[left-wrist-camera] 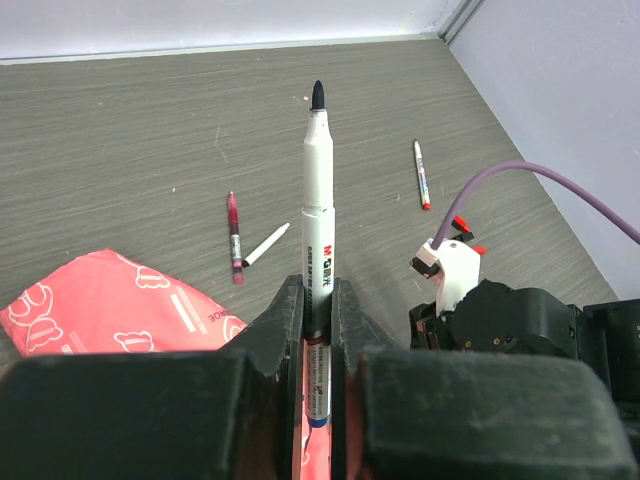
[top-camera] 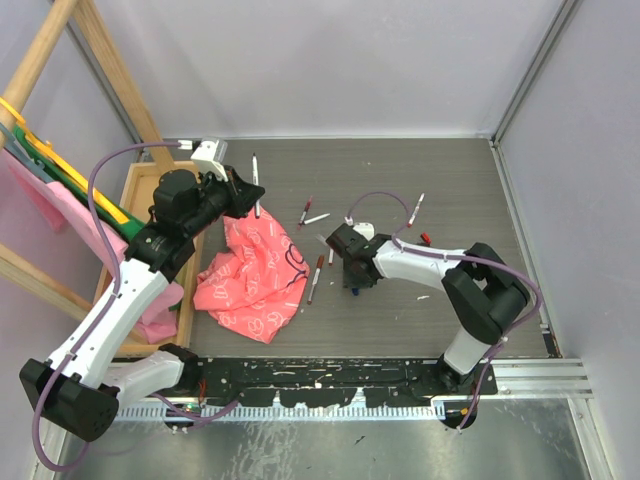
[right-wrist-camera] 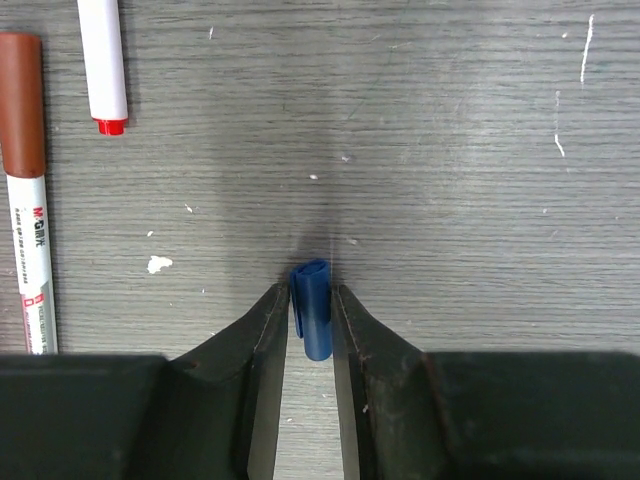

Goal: Insert the pens into the pen caps
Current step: Insert the pen cap onto the pen.

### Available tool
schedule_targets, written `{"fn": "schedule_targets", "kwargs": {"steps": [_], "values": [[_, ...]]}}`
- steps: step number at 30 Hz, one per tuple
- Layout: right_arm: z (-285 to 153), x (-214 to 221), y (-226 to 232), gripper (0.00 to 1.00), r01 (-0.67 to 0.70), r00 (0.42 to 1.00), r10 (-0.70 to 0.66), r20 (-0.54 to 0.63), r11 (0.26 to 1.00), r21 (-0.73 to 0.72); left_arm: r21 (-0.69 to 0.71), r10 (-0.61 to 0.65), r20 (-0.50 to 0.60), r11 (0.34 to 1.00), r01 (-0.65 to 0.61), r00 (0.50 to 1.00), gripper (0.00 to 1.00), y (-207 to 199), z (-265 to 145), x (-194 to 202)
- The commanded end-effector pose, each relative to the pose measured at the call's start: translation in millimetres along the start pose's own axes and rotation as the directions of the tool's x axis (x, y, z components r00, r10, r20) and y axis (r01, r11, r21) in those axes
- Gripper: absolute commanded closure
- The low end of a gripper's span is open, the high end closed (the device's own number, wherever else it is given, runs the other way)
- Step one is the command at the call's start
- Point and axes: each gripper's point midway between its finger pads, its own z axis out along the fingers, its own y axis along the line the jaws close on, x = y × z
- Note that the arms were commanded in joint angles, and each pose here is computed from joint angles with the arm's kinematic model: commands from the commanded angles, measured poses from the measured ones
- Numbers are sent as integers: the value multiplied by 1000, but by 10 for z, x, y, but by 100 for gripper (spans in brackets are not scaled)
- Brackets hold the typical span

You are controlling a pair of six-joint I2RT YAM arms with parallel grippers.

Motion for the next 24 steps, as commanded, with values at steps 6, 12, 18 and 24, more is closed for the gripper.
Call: {"fn": "schedule_targets", "kwargs": {"steps": [6, 12, 18, 24], "values": [[42, 5, -74, 77, 35, 999, -34, -29, 998, 49, 26, 4, 67, 1000, -6, 998, 100, -64, -26, -205], [-31, -58, -114, 93, 38, 999, -39, 7, 998, 54, 33, -2, 63, 999, 0, 998, 100, -75, -13, -202], [-368, -426, -38, 100, 21, 987, -18, 162, 1000, -17, 111, -32, 18, 993, 30, 999, 100, -199, 72, -143], [-901, -779, 106, 100, 31, 936, 38, 350, 981, -189, 212, -30, 12, 977, 27, 999, 99, -377, 53, -176]]}}
